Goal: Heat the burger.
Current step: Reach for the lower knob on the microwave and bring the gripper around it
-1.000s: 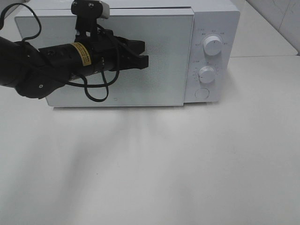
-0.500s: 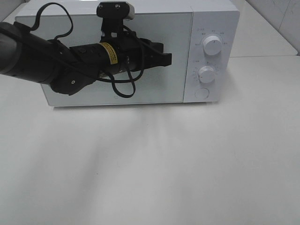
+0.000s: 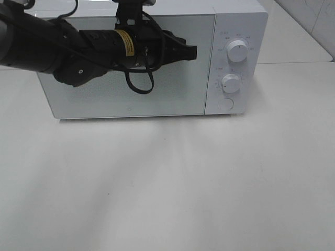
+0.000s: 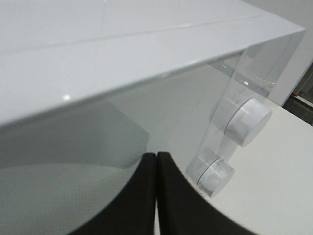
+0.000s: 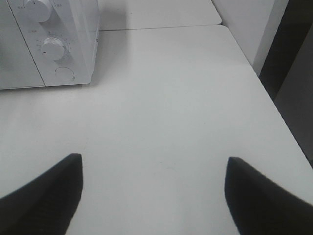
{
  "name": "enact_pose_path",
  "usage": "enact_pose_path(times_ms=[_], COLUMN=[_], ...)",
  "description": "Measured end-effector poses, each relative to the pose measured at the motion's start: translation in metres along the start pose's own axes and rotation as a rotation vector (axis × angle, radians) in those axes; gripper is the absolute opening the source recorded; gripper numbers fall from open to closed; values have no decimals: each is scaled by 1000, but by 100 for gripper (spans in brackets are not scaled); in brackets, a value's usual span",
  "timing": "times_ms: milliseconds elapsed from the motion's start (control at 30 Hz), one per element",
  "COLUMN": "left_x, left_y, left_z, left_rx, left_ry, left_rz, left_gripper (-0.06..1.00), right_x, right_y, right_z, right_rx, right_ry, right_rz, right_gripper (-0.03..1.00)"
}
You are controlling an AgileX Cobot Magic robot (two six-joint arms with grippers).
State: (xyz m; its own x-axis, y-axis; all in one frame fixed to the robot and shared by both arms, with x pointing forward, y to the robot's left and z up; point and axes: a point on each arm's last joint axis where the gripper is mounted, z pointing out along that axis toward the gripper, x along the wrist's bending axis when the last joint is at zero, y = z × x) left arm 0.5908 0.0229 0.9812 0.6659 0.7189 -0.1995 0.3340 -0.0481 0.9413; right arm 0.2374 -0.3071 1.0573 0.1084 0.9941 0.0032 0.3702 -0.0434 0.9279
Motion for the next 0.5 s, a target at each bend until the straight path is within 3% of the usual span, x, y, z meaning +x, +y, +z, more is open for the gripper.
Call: enact_pose_path(times_ms=[67, 100, 200, 267, 300, 333, 367, 400, 433, 500], left_x=[-6, -14, -21, -38, -38, -48, -57, -57, -61, -66], left_y=[7, 10, 10, 7, 7, 6, 4, 4, 4, 5], left_z=[-5, -9, -11, -17, -17, -22, -27, -27, -30, -36], left_rx=[13, 33, 47, 84, 84, 107, 139, 139, 158, 199], left_ry=[-8, -18, -29, -62, -62, -75, -69, -69, -57, -22], left_rz=[7, 11, 17, 35, 35, 37, 34, 34, 38, 50], left_gripper=[1, 9, 16, 43, 43, 64, 74, 74, 89, 95], right_x=[0, 0, 0, 0, 0, 0, 0, 0, 0, 0], right_y=[0, 0, 0, 0, 0, 0, 0, 0, 0, 0], right_z=[0, 0, 0, 0, 0, 0, 0, 0, 0, 0], right_rx=[0, 0, 0, 0, 0, 0, 0, 0, 0, 0], right_ry=[0, 0, 0, 0, 0, 0, 0, 0, 0, 0], right_rz=[0, 0, 0, 0, 0, 0, 0, 0, 0, 0], right_gripper=[76, 76, 76, 76, 76, 76, 76, 76, 76, 76])
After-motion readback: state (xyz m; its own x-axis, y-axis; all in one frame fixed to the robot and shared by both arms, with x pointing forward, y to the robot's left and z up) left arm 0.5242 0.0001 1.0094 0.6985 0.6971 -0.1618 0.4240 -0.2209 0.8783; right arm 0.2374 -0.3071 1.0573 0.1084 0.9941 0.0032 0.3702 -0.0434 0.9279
